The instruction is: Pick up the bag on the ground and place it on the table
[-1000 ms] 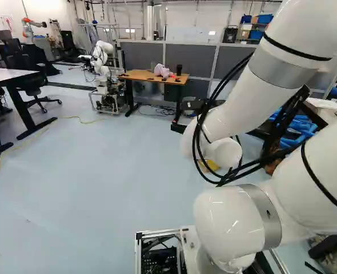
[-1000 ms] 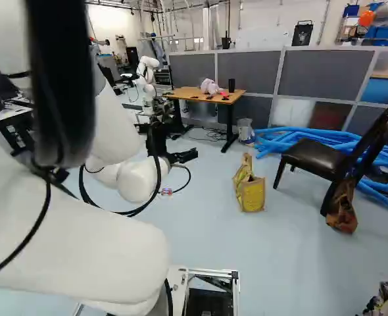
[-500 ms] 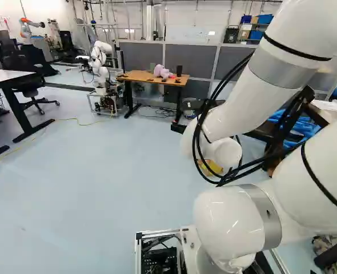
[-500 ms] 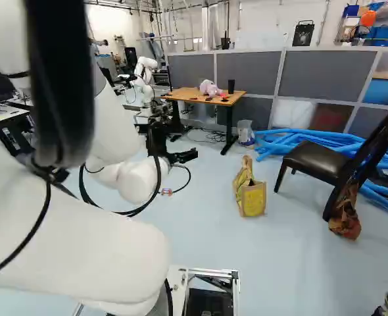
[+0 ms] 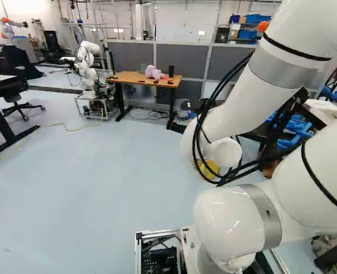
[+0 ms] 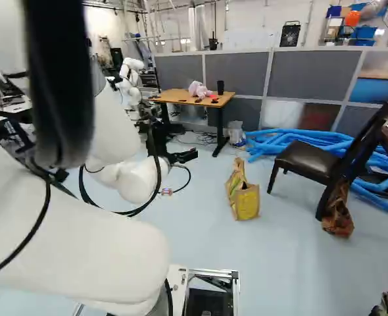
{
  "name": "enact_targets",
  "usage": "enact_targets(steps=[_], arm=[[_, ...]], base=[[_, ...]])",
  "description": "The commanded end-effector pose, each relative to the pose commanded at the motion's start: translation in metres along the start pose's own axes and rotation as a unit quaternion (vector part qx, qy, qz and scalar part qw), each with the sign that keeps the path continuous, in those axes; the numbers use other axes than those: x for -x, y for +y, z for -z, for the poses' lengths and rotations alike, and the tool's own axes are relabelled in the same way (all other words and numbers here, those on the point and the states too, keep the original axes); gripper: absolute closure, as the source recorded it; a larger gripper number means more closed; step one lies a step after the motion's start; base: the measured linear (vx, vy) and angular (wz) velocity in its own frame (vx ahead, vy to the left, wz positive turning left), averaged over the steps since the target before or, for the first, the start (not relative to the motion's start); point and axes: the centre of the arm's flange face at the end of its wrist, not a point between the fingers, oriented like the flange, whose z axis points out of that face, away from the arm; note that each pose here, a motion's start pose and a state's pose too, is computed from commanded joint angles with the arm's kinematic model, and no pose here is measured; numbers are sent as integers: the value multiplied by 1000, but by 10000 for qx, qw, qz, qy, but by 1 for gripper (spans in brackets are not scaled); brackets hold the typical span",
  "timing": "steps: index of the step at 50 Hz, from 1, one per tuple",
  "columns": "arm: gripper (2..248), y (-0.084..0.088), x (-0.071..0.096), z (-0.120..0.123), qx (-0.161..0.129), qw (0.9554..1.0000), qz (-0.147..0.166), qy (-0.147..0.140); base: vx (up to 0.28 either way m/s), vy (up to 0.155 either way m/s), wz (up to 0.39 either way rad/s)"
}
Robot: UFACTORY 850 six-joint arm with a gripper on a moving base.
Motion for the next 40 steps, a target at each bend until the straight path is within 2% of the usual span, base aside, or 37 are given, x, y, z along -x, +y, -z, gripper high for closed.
enact_targets(steps=[28, 40], arm=[[3, 0, 0, 0, 0, 10000, 0, 0], [3, 0, 0, 0, 0, 10000, 0, 0]], base=[[160, -78, -397], [188, -10, -75]])
